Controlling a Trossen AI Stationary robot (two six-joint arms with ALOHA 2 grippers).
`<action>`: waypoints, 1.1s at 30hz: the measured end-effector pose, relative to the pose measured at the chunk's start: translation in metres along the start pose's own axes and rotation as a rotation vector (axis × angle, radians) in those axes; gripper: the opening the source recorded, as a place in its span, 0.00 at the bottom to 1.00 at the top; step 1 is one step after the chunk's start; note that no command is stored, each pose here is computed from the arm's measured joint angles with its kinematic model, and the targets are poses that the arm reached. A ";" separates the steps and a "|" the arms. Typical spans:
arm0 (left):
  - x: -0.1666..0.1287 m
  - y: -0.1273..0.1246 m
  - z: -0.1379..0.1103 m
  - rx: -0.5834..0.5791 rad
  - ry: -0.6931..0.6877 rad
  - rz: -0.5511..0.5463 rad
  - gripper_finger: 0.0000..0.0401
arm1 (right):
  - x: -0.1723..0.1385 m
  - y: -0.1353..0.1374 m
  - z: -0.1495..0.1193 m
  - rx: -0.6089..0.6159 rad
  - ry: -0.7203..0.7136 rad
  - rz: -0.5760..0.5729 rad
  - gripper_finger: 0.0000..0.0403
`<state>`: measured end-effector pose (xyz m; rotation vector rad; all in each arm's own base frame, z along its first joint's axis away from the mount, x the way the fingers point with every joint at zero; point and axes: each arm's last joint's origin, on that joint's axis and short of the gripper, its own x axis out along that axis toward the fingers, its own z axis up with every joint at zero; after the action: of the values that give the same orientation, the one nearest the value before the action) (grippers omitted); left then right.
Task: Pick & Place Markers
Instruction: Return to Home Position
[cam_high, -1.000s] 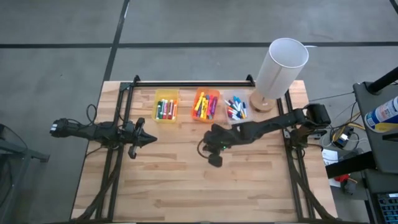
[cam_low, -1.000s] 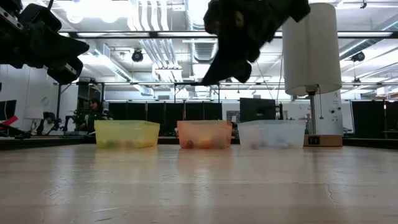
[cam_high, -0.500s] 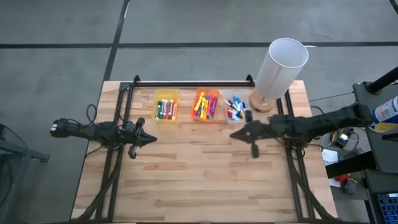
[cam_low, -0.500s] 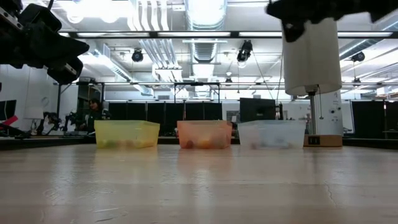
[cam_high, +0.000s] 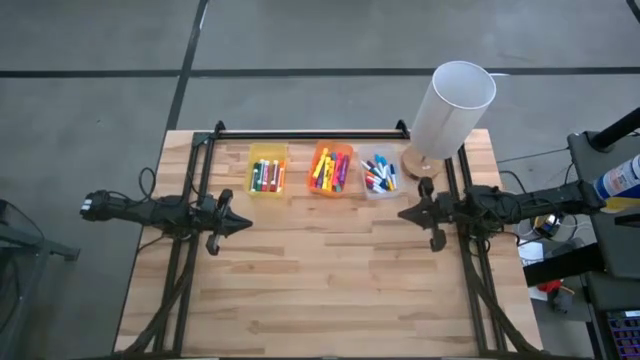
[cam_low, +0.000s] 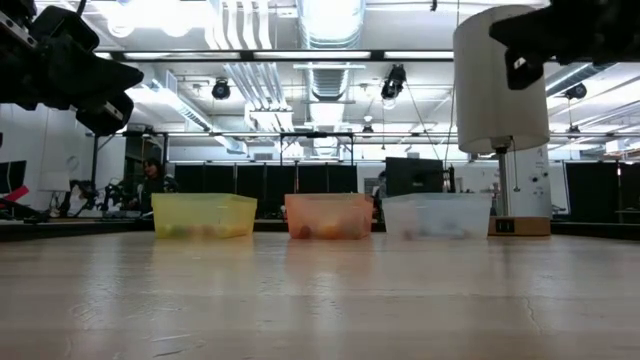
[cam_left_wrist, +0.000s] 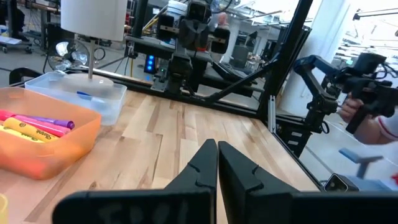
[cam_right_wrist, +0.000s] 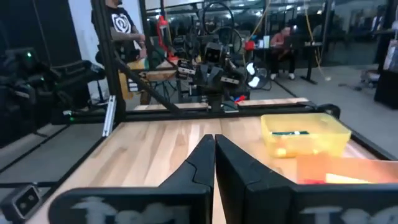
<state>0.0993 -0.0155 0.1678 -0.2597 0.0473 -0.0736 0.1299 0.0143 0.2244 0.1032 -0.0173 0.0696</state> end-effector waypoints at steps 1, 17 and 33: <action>0.000 0.000 0.000 0.000 0.000 0.000 0.02 | -0.002 0.000 -0.003 -0.013 -0.002 -0.001 0.02; 0.000 0.000 0.000 0.000 0.000 0.000 0.02 | -0.010 -0.007 -0.064 -0.034 0.150 -0.013 0.02; 0.000 0.000 0.000 0.000 0.000 0.000 0.02 | -0.015 -0.010 -0.087 -0.044 0.350 -0.031 0.02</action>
<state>0.0993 -0.0154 0.1679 -0.2597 0.0469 -0.0734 0.1167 0.0127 0.1370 0.0465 0.3325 0.0554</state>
